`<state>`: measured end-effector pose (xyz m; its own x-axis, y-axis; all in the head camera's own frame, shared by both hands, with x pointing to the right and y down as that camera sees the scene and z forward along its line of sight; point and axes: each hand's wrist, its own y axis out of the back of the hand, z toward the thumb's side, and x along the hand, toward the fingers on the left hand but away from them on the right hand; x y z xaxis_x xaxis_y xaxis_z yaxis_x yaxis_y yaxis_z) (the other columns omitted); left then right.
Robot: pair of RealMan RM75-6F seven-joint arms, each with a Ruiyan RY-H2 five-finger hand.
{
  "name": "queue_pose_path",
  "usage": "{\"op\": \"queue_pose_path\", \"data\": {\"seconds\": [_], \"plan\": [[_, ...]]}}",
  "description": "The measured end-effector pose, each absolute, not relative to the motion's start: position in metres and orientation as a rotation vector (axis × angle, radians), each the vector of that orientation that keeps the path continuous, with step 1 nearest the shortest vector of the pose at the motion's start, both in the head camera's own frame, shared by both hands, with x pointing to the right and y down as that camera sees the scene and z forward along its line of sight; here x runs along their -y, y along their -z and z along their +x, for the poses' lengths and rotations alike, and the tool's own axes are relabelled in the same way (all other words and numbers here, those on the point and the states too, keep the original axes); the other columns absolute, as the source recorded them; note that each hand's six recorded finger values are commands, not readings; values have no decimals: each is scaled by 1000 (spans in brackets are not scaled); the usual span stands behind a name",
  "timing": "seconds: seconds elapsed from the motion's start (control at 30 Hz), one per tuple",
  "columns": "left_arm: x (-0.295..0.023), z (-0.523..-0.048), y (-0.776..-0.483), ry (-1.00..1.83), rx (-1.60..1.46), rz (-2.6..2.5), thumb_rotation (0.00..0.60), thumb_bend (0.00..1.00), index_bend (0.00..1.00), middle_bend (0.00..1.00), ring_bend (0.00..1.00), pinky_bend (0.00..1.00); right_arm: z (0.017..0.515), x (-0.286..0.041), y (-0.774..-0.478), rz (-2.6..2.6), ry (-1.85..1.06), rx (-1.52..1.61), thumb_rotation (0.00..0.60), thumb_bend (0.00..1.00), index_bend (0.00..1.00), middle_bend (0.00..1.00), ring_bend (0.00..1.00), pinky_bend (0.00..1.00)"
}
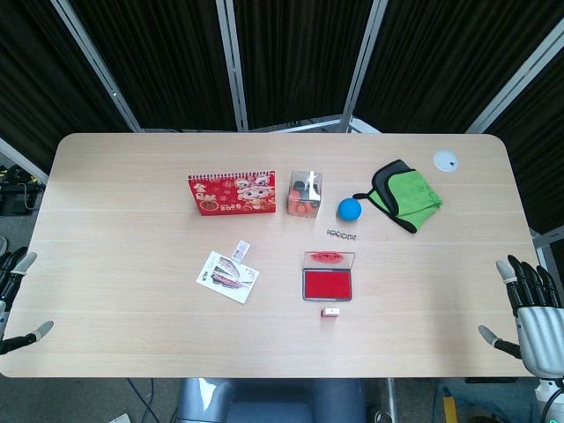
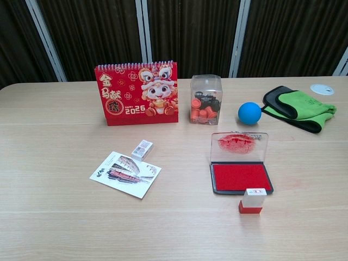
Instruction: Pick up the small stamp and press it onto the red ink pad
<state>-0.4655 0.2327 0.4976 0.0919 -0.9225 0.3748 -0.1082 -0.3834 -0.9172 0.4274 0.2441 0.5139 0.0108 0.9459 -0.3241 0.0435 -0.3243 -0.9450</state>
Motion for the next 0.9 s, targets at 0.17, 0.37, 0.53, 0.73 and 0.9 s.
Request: {"op": "queue_pose_path", "data": {"seconds": [0.17, 0.37, 0.53, 0.73, 0.9], "plan": [[-233, -466, -497, 1376, -1038, -1622, 600, 0, 0, 0, 0, 0, 428, -244, -515, -1486, -1428, 1059, 600, 0, 0, 0, 0, 0], [-233, -466, -497, 1377, -1035, -1610, 600, 0, 0, 0, 0, 0, 425, -239, -523, -1483, -1434, 1012, 600, 0, 0, 0, 370, 634], [-228, -469, -504, 1405, -1041, -1594, 600, 0, 0, 0, 0, 0, 410, -217, -541, -1491, -1396, 890, 600, 0, 0, 2, 659, 910], [-220, -468, -518, 1431, -1038, -1568, 600, 0, 0, 0, 0, 0, 376, -194, -570, -1630, -1364, 724, 600, 0, 95, 264, 891, 1000], [-217, -464, -528, 1450, -1015, -1546, 600, 0, 0, 0, 0, 0, 334, -181, -593, -1771, -1332, 600, 600, 0, 285, 406, 921, 1000]]}}
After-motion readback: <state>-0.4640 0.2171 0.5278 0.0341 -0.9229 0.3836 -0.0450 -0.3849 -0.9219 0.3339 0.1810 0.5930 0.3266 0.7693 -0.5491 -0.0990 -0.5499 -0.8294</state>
